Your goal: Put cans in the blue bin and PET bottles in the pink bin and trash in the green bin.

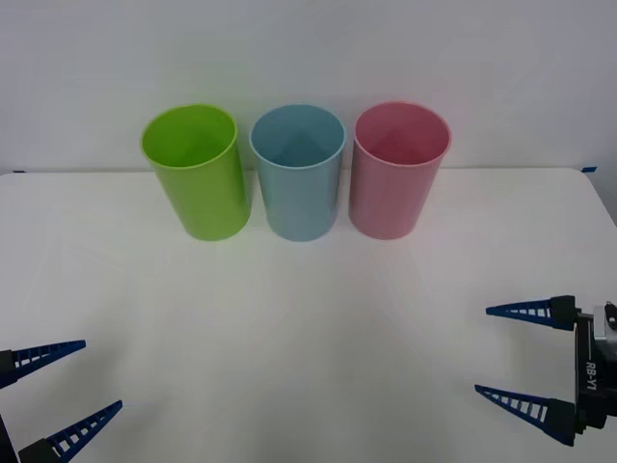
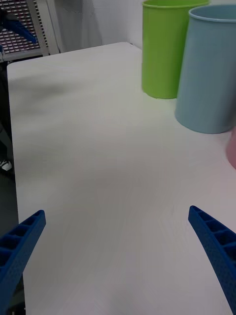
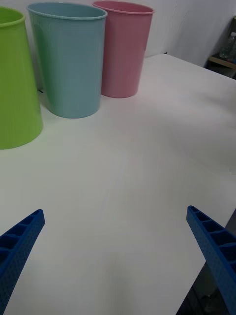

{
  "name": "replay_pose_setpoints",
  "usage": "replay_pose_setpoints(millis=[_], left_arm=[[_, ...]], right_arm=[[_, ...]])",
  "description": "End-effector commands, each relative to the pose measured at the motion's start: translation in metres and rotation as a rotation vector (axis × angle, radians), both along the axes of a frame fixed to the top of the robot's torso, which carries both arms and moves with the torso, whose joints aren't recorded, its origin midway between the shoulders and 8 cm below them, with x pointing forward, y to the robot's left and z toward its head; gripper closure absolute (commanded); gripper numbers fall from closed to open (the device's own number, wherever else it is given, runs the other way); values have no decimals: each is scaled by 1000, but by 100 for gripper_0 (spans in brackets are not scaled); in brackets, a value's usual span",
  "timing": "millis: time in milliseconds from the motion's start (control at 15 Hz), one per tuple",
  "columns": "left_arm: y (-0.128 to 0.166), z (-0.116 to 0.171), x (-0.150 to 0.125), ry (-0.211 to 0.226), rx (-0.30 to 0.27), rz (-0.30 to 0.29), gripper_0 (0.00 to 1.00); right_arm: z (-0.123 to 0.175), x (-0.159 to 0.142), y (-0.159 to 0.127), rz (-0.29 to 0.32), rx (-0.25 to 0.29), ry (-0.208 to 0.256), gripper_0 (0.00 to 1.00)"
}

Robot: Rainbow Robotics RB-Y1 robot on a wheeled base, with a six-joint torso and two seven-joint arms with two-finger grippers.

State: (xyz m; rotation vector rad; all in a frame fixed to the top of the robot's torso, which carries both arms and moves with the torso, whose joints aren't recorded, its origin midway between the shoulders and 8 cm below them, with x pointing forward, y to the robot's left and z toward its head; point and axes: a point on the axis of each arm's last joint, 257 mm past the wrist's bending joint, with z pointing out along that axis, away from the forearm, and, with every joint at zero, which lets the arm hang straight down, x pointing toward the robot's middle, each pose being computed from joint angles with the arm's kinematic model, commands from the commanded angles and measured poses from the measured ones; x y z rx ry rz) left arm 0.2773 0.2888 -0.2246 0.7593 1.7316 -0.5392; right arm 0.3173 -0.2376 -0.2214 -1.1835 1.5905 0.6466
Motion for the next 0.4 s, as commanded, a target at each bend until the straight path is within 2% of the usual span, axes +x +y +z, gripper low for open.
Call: replay_pose_setpoints(millis=[67, 400], left_arm=[[0, 0, 0, 0, 0, 0, 0], [0, 0, 0, 0, 0, 0, 0]], right_arm=[[-5, -1, -4, 4, -33, 5, 0], [-6, -1, -4, 6, -36, 5, 0]])
